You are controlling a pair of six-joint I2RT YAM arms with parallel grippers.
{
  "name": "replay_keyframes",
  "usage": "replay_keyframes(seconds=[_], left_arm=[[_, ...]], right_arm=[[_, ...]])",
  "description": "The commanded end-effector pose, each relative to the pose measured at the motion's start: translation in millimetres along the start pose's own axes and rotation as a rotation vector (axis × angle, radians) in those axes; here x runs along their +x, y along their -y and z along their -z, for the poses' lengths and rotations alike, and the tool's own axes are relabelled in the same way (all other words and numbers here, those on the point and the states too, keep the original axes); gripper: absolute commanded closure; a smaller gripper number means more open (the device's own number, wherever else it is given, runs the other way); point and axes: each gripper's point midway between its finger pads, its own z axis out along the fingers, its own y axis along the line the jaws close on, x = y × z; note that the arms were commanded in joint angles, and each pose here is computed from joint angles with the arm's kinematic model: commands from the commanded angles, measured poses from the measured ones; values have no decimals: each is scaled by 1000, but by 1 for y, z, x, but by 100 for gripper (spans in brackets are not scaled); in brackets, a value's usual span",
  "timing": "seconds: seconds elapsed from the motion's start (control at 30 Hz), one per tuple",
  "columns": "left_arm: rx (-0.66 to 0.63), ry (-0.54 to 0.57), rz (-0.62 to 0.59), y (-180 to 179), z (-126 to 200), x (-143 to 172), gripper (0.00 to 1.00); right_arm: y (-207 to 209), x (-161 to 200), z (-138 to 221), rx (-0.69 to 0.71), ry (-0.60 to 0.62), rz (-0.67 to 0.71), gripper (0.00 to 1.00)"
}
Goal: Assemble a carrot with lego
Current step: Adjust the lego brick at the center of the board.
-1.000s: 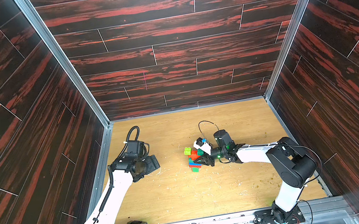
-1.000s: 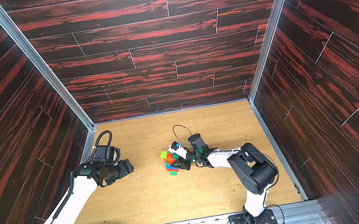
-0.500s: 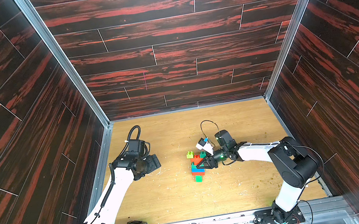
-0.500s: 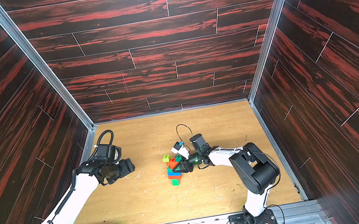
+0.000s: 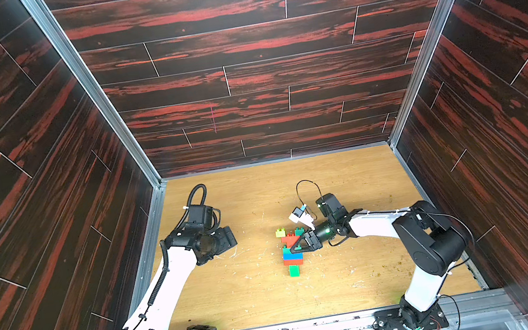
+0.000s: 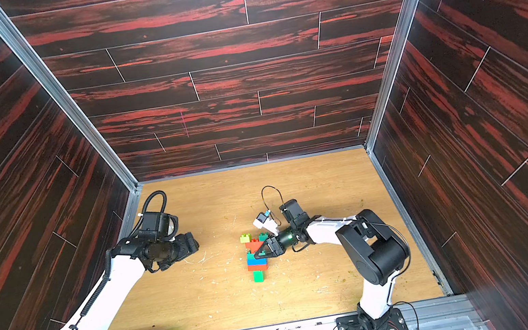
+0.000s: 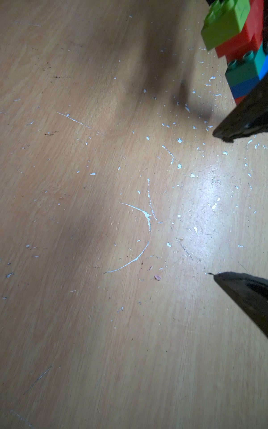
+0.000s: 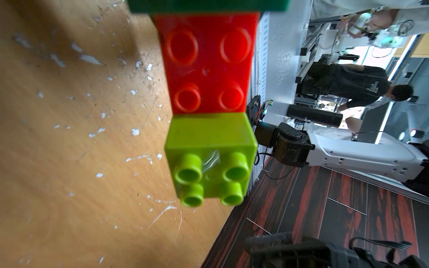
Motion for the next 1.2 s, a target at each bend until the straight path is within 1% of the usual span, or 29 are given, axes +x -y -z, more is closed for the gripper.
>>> replay_keyframes(seconds=[0.0, 0.5, 1.17], left_arm=[[19, 23, -5, 5, 5, -7, 10], [25, 16, -5, 3, 4, -2, 10], [25, 18, -3, 1, 5, 1, 10]], right_arm=[[5, 17, -5, -53, -42, -112, 74], [16, 47, -13, -101, -129, -292, 76], [28, 54, -20, -124, -183, -418, 76]])
